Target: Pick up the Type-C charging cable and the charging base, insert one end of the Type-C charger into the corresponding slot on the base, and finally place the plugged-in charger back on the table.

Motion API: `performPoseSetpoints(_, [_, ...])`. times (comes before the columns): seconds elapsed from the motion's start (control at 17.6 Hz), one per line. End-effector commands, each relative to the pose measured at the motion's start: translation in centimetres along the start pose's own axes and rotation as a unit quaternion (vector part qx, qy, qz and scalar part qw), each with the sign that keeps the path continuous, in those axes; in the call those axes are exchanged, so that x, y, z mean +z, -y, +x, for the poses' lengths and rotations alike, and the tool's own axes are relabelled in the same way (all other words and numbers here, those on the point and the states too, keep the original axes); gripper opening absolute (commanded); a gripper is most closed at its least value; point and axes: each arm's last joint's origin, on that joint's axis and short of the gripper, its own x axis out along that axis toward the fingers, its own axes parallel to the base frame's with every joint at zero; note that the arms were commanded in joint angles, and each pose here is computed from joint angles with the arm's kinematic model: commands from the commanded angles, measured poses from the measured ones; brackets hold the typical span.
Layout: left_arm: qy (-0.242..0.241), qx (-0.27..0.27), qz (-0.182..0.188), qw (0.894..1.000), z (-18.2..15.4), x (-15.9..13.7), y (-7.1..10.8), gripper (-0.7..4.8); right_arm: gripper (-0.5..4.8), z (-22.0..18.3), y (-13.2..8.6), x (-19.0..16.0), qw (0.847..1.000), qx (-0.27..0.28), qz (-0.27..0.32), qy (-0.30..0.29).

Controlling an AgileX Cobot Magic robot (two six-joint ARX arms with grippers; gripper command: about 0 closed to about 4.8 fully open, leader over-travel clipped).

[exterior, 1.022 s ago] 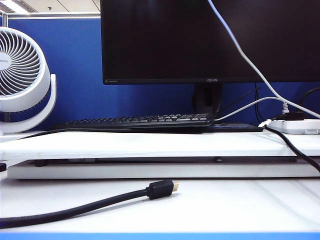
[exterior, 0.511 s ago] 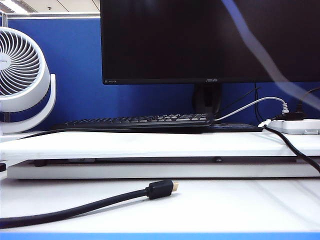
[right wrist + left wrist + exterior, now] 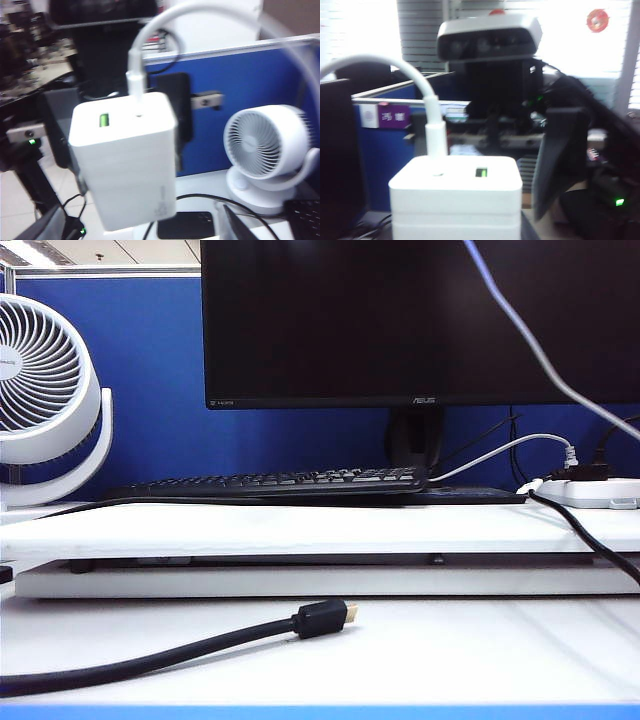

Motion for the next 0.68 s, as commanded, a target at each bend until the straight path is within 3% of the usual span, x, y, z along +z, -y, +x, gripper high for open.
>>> performPoseSetpoints(0.06, [-0.004, 0.016, 0.014, 1.0, -0.1, 0.1, 0.1, -0.06, 4.0, -0.9, -1.2, 0.7, 1.0, -0.011, -0.016, 0.013])
performPoseSetpoints(0.34, [-0.062, 0.099, 0.002, 0.993, -0.3, -1.5, -0.5, -0.06, 4.0, -1.4, -1.9, 0.9, 0.999, -0.011, -0.024, 0.018])
performPoseSetpoints(0.51, [-0.144, 0.178, -0.034, 0.973, -0.3, -3.8, -1.3, -0.06, 3.99, -1.6, -2.0, 1.0, 0.999, -0.04, -0.022, 0.017])
performPoseSetpoints(0.68, [-0.219, 0.198, -0.091, 0.951, 0.2, -6.6, -2.6, -0.06, 4.0, -1.7, -1.9, 0.9, 0.998, -0.064, -0.018, 0.014])
